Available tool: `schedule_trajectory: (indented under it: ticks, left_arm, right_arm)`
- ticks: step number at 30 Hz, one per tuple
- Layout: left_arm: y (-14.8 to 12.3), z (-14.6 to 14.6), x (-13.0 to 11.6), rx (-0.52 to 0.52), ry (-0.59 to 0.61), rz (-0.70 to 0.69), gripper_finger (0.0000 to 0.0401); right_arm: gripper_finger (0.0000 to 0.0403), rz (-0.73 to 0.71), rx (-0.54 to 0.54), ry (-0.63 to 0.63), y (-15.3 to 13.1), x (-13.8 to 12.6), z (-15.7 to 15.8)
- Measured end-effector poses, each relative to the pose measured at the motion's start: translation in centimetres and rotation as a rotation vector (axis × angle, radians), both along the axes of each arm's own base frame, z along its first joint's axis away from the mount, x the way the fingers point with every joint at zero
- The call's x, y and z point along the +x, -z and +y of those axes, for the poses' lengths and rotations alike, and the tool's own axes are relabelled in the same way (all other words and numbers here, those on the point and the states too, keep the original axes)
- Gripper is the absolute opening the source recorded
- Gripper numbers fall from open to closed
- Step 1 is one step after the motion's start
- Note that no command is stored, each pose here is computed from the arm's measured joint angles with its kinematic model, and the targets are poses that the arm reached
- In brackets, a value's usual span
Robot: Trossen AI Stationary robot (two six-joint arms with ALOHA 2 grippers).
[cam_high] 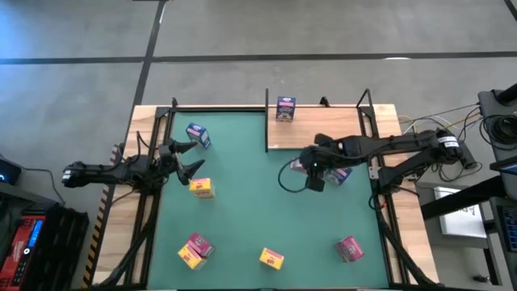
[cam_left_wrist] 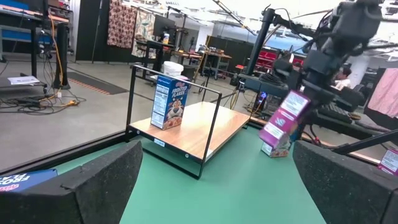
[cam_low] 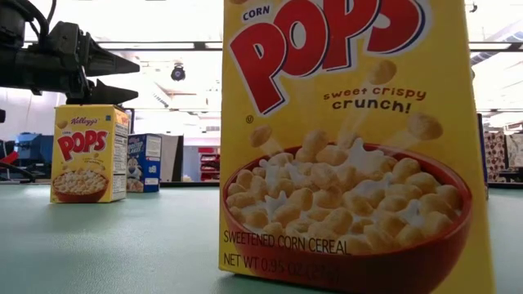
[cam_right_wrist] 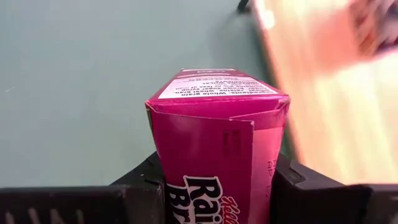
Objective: Stack cereal on shelf
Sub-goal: Put the middle right pink cereal box on the shelf
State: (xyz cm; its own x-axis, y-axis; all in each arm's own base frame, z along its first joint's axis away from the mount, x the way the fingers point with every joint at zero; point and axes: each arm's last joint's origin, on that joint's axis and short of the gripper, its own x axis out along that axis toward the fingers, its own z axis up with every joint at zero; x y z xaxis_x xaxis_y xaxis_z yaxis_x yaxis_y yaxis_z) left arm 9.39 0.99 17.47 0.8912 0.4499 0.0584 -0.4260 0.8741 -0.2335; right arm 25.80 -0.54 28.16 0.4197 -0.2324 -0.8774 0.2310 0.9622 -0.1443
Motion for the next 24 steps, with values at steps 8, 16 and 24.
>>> schedule_trajectory:
  ticks: [8,16,24]
  left_arm:
    - [0.0,0.0,0.0,0.0,0.0,0.0,0.04]
    - [0.0,0.0,0.0,0.0,0.0,0.0,0.04]
    - [0.0,0.0,0.0,0.0,0.0,0.0,0.04]
  right_arm:
    - [0.0139,-0.008,-0.134,-0.115,-1.4,0.3,-3.7]
    - [0.0139,0.028,-0.206,-0.122,-1.6,-0.3,-7.3]
    - [0.0139,0.027,-0.225,-0.116,-1.5,-0.4,-8.2]
